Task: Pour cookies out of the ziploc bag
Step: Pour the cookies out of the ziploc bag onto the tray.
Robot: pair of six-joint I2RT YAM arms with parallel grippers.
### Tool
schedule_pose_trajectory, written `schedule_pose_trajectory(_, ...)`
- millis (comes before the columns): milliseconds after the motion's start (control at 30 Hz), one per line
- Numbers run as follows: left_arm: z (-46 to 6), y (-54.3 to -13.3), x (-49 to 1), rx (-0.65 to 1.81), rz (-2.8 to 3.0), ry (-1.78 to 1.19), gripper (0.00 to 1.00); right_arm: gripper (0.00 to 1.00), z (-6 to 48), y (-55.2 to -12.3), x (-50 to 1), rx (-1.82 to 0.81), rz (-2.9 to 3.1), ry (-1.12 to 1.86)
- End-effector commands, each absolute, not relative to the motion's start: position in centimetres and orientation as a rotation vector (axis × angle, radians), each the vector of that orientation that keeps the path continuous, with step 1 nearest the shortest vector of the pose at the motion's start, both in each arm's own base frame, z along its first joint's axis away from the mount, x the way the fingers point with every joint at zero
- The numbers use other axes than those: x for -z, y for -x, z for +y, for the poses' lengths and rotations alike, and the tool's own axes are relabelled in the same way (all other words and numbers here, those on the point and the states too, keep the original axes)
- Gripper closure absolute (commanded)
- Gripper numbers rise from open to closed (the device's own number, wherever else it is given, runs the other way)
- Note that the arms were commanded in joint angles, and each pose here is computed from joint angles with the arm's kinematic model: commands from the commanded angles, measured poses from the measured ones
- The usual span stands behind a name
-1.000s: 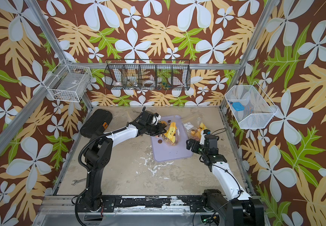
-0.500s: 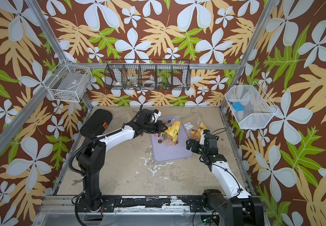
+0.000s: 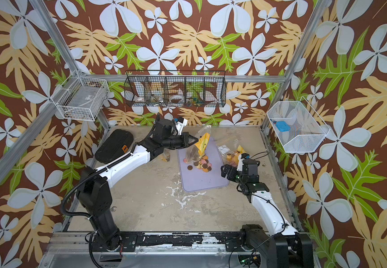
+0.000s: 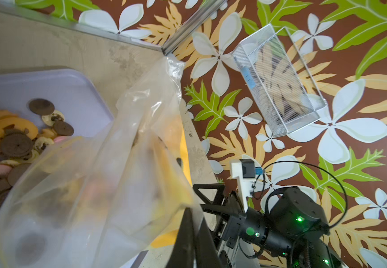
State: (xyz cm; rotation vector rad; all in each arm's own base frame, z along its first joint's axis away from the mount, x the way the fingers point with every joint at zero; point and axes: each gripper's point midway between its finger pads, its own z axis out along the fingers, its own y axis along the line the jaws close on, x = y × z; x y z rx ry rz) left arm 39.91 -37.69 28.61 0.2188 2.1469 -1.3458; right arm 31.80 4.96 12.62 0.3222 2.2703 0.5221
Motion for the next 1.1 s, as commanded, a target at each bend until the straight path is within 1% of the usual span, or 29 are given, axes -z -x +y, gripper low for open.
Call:
schedule_pose_trajectory(0,-37.4,-40.2,-24.7,1.292,2.232,-0.194,1.0,0.0,5.2,-31.8,-12.7,-0.54,2.266,-0.314)
schedule_pose_trajectory(100,-37.9,-40.4,-21.1,1.302,2.28,-0.188,1.0,0.0,5.3,-31.8,-12.9,-0.543,2.263,-0.307)
schedule_pose_trajectory(133,-38.0,-40.6,-20.7,1.299,2.285,-0.185,1.0,0.0,5.3,-31.8,-13.0,-0.541,2.264,-0.306)
schedule_pose_trajectory(200,-38.2,-41.0,-21.7,1.293,2.276,-0.185,1.0,0.0,5.2,-31.8,-13.1,-0.533,2.262,-0.303)
schedule_pose_trajectory(300,-38.5,-40.8,-27.0,1.249,2.18,-0.222,1.0,0.0,5.2,-31.9,-13.0,-0.534,2.265,-0.303)
schedule_pose_trajectory(367,-38.4,-40.5,-28.4,1.216,2.155,-0.232,1.0,0.0,5.2,-31.9,-12.9,-0.539,2.267,-0.307)
schedule_pose_trajectory(400,-38.3,-40.5,-27.8,1.208,2.161,-0.226,1.0,0.0,5.2,-31.9,-12.9,-0.543,2.265,-0.311)
schedule_pose_trajectory(500,-38.8,-40.5,-23.6,1.212,2.262,-0.234,1.0,0.0,5.4,-32.0,-12.9,-0.556,2.26,-0.315)
schedule_pose_trajectory(533,-39.0,-40.2,-23.1,1.223,2.279,-0.242,1.0,0.0,5.4,-32.0,-13.0,-0.556,2.259,-0.315)
schedule_pose_trajectory(567,-39.1,-39.9,-23.5,1.223,2.266,-0.245,1.0,0.0,5.4,-32.1,-13.0,-0.554,2.262,-0.312)
schedule_pose_trajectory(667,-38.6,-39.1,-26.8,1.203,2.159,-0.241,1.0,0.0,5.2,-32.2,-13.1,-0.539,2.261,-0.311)
schedule_pose_trajectory(700,-38.5,-39.0,-26.9,1.221,2.147,-0.236,1.0,0.0,5.3,-32.1,-13.0,-0.541,2.264,-0.309)
schedule_pose_trajectory(800,-39.2,-39.3,-24.7,1.266,2.197,-0.268,1.0,0.0,5.4,-32.1,-12.7,-0.552,2.268,-0.315)
schedule_pose_trajectory(833,-39.4,-39.1,-24.7,1.279,2.193,-0.287,1.0,0.0,5.4,-32.2,-12.7,-0.556,2.267,-0.316)
schedule_pose_trajectory(900,-39.4,-38.2,-26.8,1.284,2.111,-0.304,1.0,0.0,5.5,-32.2,-12.6,-0.56,2.27,-0.315)
schedule_pose_trajectory(967,-38.7,-38.6,-27.3,1.258,2.1,-0.25,1.0,0.0,5.4,-32.2,-12.5,-0.556,2.267,-0.319)
schedule_pose_trajectory(1067,-39.0,-39.3,-24.4,1.239,2.231,-0.261,1.0,0.0,5.5,-32.2,-12.5,-0.563,2.27,-0.318)
